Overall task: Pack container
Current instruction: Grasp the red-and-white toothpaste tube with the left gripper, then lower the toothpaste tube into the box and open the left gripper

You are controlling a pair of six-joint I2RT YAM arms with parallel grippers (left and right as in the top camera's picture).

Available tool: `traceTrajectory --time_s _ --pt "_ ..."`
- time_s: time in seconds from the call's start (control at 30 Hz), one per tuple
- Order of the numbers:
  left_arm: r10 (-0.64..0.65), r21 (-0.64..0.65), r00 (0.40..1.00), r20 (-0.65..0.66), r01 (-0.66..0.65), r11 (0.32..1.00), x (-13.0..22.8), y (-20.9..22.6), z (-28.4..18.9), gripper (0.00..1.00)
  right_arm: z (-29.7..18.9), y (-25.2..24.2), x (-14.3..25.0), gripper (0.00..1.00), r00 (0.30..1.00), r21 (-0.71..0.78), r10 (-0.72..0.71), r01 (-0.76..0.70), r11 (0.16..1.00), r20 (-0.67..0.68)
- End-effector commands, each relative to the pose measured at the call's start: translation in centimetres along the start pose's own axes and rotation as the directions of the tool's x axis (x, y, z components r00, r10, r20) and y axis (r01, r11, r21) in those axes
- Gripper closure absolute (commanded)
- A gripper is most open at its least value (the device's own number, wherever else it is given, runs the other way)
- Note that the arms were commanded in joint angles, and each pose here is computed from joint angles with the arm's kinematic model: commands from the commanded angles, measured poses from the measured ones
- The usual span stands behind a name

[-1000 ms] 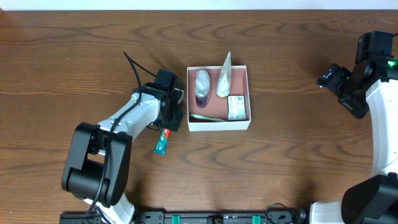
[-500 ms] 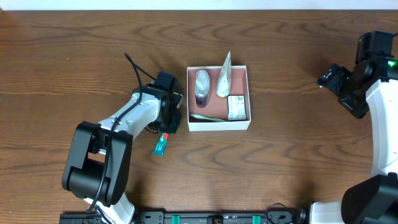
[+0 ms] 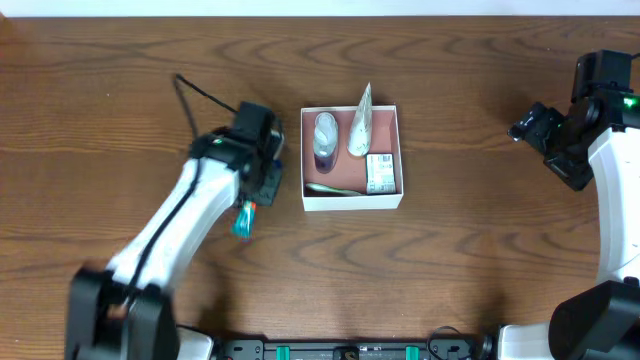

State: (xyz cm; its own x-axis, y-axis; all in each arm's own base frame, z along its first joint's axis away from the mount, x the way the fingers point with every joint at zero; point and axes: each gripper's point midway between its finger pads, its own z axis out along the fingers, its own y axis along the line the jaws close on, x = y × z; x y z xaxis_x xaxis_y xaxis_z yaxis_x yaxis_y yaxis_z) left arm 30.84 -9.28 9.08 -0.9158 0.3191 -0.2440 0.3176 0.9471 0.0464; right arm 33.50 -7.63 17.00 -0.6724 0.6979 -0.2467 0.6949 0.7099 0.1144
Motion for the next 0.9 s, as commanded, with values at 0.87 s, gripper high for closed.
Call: traceTrajectory --time_s 0.87 --pt "0.813 -0.156 0.319 0.487 -0.884 0.440 -7.8 -18.3 -4.1 0.93 -0.5 -0.2 -0.5 0.01 1.000 -0.001 -0.006 0.006 1.000 0.019"
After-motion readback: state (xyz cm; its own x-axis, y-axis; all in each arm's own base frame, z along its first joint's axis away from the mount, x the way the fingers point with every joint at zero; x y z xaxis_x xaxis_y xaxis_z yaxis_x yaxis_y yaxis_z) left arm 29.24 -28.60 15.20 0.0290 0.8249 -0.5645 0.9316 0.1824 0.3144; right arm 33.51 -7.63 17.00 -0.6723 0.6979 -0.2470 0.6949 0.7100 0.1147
